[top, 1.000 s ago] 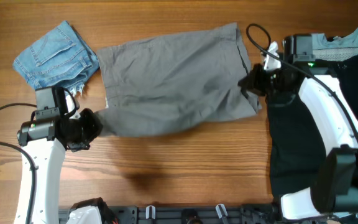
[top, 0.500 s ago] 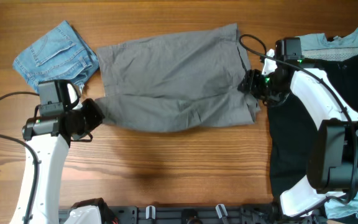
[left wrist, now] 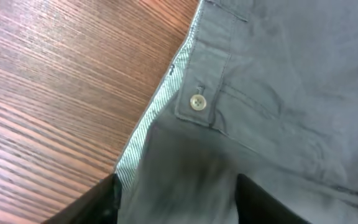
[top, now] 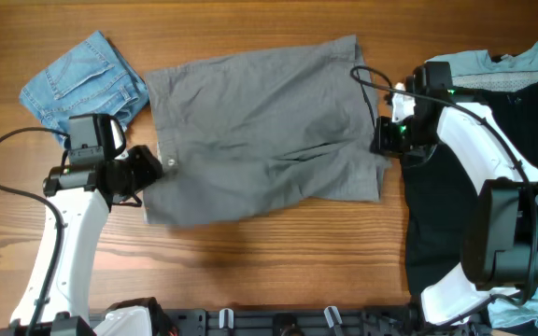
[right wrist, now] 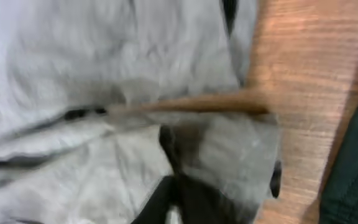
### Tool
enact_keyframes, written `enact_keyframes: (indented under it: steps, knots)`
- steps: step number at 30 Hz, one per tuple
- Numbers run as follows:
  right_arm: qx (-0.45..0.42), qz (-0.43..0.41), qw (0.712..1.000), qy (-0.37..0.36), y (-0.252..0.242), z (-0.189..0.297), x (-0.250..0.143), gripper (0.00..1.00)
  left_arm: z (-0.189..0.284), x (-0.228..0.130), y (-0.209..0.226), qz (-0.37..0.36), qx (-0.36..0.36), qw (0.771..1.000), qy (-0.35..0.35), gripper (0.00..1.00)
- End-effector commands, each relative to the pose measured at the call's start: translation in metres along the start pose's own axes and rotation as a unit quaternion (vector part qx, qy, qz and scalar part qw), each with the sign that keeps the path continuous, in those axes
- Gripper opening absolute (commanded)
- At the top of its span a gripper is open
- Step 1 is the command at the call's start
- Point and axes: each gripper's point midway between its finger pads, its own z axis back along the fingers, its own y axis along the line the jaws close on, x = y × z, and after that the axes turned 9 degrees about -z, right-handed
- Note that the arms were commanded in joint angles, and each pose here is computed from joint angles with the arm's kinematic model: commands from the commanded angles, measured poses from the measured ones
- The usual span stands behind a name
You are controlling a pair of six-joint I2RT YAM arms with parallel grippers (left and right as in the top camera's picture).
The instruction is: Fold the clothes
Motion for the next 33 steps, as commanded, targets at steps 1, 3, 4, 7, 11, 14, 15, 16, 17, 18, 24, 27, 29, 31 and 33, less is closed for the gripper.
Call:
enact_keyframes:
  steps: [1, 3, 4, 7, 11, 14, 15, 16, 17, 18, 24, 27, 29, 31, 33]
  knots:
    - [-0.008, -0.119, 0.992, -0.040, -0.006, -0.004, 0.019, 0.04, -0.013, 0.001, 0.007, -0.017, 0.022, 0.999, 0.017, 0.62]
    - [0.000, -0.152, 0.986, -0.065, -0.006, -0.007, 0.030, 0.04, -0.023, -0.006, 0.010, -0.014, 0.028, 0.999, 0.041, 0.63]
    - [0.006, -0.166, 0.983, -0.074, -0.006, -0.009, 0.034, 0.05, -0.028, -0.012, 0.012, -0.012, 0.030, 0.998, 0.057, 0.64]
    - [0.010, -0.185, 0.979, -0.080, -0.007, -0.017, 0.039, 0.04, -0.041, -0.029, 0.017, -0.005, 0.038, 0.994, 0.104, 0.65]
    - [-0.010, -0.180, 0.981, -0.071, -0.017, -0.031, 0.038, 0.39, -0.050, -0.039, -0.002, -0.032, -0.027, 0.990, 0.136, 0.64]
    - [-0.016, -0.095, 0.993, -0.067, -0.017, -0.023, 0.035, 0.57, -0.049, -0.040, -0.012, -0.049, -0.059, 0.987, 0.139, 0.63]
    - [-0.018, -0.082, 0.994, -0.065, -0.017, -0.017, 0.033, 0.58, -0.049, -0.042, -0.011, -0.051, -0.058, 0.987, 0.143, 0.57]
    - [-0.021, -0.067, 0.996, -0.061, -0.017, -0.005, 0.028, 0.58, -0.048, -0.045, -0.011, -0.062, -0.059, 0.985, 0.147, 0.45]
    - [-0.024, -0.059, 0.996, -0.056, -0.018, 0.005, 0.021, 0.59, -0.048, -0.046, -0.010, -0.070, -0.059, 0.984, 0.150, 0.33]
    - [-0.027, -0.052, 0.997, -0.048, -0.019, 0.012, 0.013, 0.60, -0.048, -0.046, -0.010, -0.073, -0.060, 0.984, 0.150, 0.27]
    - [-0.072, -0.060, 0.994, 0.049, -0.035, 0.022, -0.045, 0.64, -0.048, -0.046, -0.010, -0.072, -0.060, 0.984, 0.149, 0.04]
    - [-0.077, -0.067, 0.992, 0.071, -0.042, 0.012, -0.062, 0.63, -0.048, -0.045, -0.011, -0.073, -0.060, 0.984, 0.148, 0.04]
    - [-0.072, -0.067, 0.992, 0.072, -0.046, 0.000, -0.068, 0.62, -0.048, -0.045, -0.011, -0.073, -0.060, 0.984, 0.148, 0.04]
    - [-0.031, -0.053, 0.996, 0.062, -0.038, -0.013, -0.067, 0.59, -0.048, -0.045, -0.011, -0.073, -0.060, 0.984, 0.148, 0.04]
    - [0.012, -0.038, 0.998, 0.043, -0.026, -0.022, -0.060, 0.51, -0.048, -0.045, -0.011, -0.073, -0.060, 0.984, 0.148, 0.04]
